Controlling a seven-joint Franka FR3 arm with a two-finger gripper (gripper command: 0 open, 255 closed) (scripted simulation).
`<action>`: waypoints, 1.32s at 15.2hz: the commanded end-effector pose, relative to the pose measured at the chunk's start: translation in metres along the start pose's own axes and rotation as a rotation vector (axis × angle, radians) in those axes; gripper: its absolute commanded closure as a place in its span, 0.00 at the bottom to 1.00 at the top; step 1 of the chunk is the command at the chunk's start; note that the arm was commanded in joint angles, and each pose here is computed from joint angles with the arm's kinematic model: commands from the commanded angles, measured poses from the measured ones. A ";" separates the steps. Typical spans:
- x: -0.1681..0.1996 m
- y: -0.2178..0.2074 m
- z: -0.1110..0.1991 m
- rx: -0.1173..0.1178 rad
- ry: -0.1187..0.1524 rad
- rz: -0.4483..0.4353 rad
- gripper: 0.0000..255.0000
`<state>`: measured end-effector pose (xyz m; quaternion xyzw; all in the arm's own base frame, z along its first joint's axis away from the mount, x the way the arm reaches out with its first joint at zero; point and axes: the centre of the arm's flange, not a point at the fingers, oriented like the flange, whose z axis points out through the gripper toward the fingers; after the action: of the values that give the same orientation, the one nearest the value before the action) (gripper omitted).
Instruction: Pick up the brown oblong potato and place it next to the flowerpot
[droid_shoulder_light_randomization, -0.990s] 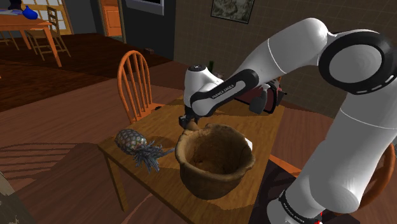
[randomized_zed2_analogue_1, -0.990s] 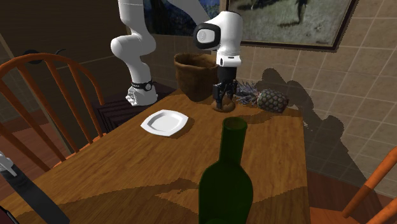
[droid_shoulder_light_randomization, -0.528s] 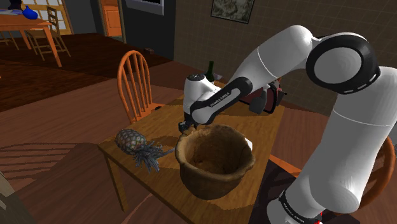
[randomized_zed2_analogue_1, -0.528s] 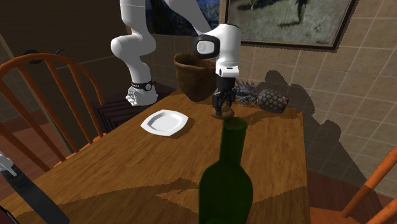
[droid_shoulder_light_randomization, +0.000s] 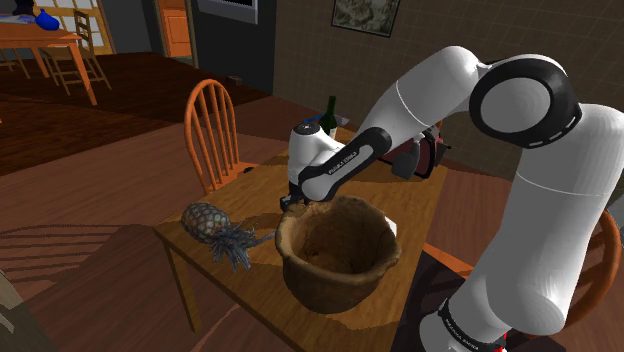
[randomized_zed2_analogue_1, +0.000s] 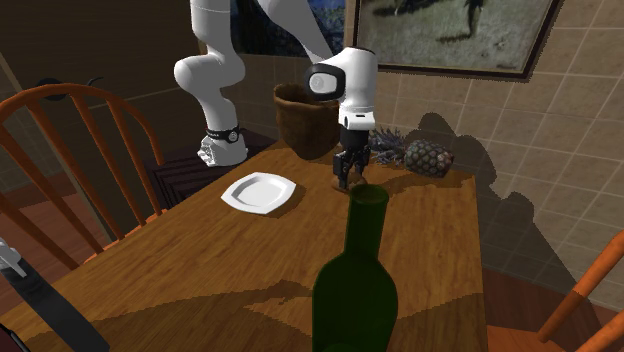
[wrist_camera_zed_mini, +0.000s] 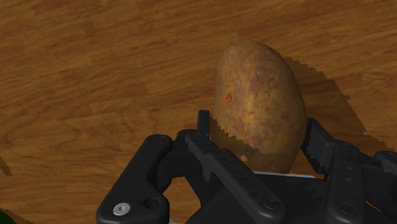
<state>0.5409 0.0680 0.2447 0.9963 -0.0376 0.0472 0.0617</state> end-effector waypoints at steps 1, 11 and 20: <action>0.000 0.000 0.000 0.000 0.000 0.000 1.00; 0.000 0.000 -0.040 0.000 0.000 0.000 0.00; 0.000 0.000 -0.050 0.000 0.000 0.000 0.00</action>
<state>0.5365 0.0743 0.2940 0.9963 -0.0376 0.0473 0.0617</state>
